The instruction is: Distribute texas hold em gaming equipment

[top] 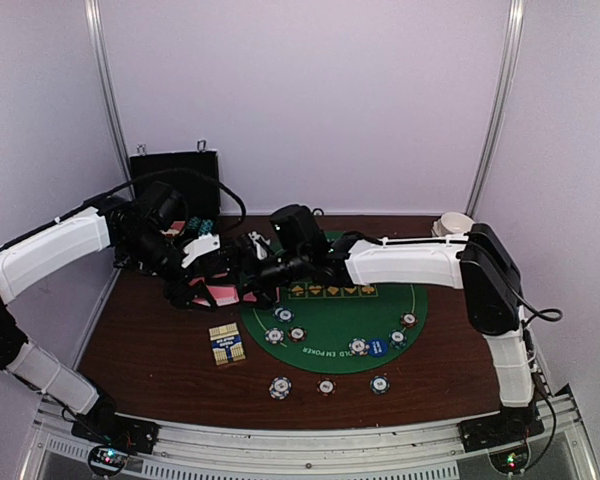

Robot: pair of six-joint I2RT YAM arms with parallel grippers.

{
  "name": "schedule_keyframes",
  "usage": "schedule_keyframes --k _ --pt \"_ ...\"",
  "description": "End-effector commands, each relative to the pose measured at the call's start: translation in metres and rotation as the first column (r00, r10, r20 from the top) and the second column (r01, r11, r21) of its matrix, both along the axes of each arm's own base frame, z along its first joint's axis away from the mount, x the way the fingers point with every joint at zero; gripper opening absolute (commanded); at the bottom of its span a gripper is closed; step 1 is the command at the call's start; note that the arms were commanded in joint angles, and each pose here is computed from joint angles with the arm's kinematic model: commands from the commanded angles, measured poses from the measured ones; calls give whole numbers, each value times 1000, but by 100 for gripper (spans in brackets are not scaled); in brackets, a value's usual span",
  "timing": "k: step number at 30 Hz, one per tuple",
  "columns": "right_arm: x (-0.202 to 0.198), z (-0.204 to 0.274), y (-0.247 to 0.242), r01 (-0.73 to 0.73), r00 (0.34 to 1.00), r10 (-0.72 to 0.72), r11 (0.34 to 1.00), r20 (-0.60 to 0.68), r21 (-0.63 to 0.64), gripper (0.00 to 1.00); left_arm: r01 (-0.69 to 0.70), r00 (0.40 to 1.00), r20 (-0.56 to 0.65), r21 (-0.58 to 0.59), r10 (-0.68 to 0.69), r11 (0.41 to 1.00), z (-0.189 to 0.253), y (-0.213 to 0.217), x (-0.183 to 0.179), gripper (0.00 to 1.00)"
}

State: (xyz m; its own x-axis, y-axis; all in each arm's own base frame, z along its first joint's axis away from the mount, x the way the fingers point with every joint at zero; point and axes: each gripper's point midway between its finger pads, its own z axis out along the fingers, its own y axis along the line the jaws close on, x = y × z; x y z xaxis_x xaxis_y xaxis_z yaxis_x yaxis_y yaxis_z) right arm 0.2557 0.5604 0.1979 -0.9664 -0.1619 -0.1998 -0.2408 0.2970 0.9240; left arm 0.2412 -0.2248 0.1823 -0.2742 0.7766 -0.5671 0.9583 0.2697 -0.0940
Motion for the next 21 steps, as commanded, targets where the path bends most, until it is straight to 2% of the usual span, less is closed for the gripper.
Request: schedule_keyframes --k 1,11,21 --pt "-5 10 18 -26 1000 26 999 5 43 93 3 999 39 -58 0 998 17 -10 11 0" --pt "-5 8 35 -52 998 54 996 -33 78 96 2 999 39 -54 0 999 16 -9 11 0" --pt "-1 -9 22 -41 997 43 999 -58 33 89 4 999 43 -56 -2 998 17 -9 10 0"
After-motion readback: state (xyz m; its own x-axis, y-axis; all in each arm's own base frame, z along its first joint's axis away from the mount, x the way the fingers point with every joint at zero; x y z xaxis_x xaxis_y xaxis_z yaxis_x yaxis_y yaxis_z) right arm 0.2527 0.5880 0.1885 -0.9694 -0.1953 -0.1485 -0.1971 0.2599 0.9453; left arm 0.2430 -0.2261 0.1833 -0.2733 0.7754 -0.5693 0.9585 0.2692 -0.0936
